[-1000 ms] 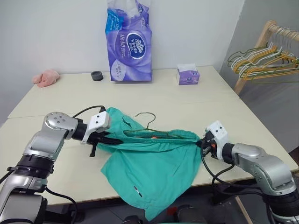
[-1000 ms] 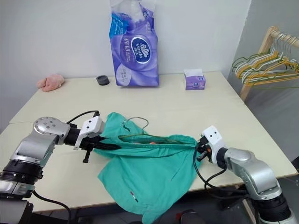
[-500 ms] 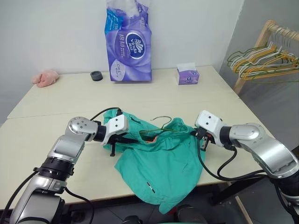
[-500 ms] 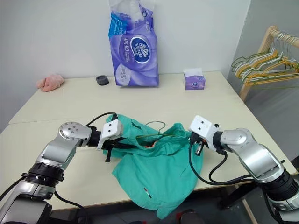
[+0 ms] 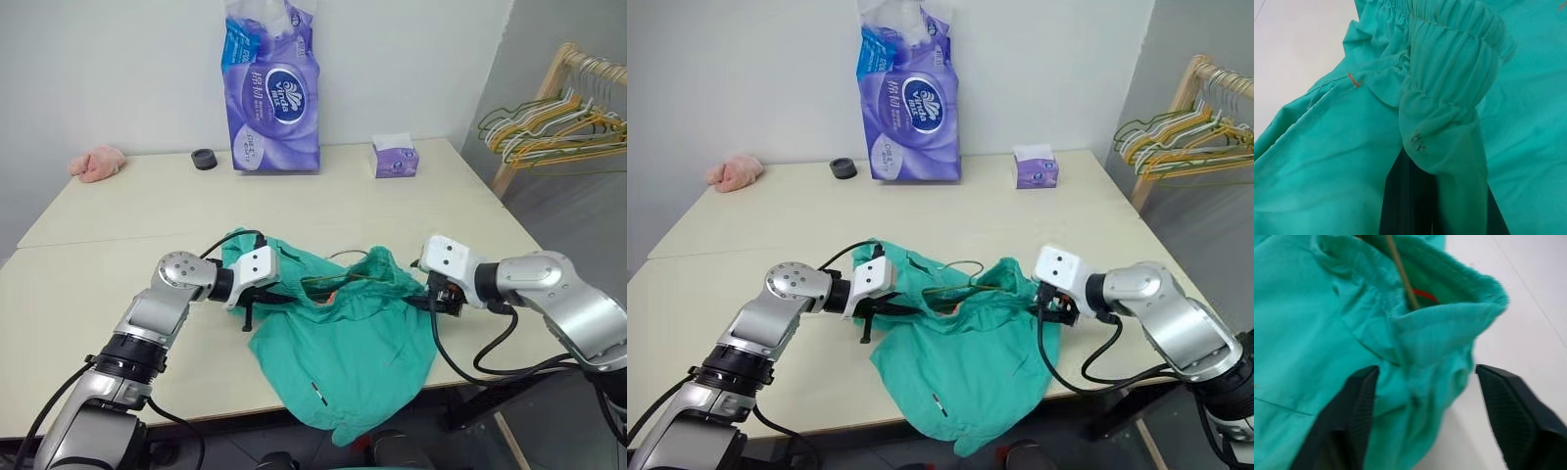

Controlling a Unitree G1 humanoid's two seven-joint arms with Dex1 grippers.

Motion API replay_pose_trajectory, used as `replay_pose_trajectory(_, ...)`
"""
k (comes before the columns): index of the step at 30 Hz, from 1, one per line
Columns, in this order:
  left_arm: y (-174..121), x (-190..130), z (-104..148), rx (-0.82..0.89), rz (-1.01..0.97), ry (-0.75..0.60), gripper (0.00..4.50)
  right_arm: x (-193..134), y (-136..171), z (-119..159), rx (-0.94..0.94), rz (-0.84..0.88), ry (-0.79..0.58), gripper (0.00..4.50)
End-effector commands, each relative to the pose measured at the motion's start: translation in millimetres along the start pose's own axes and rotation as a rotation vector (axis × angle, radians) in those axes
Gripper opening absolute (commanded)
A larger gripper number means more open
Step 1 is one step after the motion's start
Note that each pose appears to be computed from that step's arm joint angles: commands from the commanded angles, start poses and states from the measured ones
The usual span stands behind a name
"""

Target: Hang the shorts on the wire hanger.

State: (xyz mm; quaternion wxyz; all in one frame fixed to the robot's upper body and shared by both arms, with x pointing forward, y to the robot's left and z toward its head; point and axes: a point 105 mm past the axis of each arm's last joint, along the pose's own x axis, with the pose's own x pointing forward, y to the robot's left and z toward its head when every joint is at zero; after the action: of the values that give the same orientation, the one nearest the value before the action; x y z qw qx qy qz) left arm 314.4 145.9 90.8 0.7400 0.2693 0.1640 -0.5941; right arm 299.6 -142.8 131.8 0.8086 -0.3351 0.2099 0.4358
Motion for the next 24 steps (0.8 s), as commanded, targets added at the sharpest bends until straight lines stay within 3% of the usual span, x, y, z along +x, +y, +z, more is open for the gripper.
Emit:
replay_pose_trajectory(1,0.4,-0.3,9.2,0.039,-0.003,-0.023,0.0,-0.8,-10.2,-0.5,-0.002,-0.041,-0.003,3.91)
replay_pose_trajectory(5,-0.3,0.8,9.5,0.038,-0.011,-0.025,0.0,17.1,-4.1,-1.8,0.042,0.03,-0.005,3.91)
replay_pose_trajectory(15,-3.7,0.5,10.2,0.028,-0.02,-0.033,0.0,57.1,-1.8,7.6,-0.071,0.129,0.014,3.91)
replay_pose_trajectory(18,-4.0,0.6,12.6,0.022,-0.02,-0.047,0.0,59.4,-2.6,5.6,-0.097,0.148,0.03,3.32)
replay_pose_trajectory(24,-4.5,-0.7,15.4,0.015,-0.015,-0.066,0.0,56.3,-2.5,1.6,-0.131,0.171,0.042,1.26)
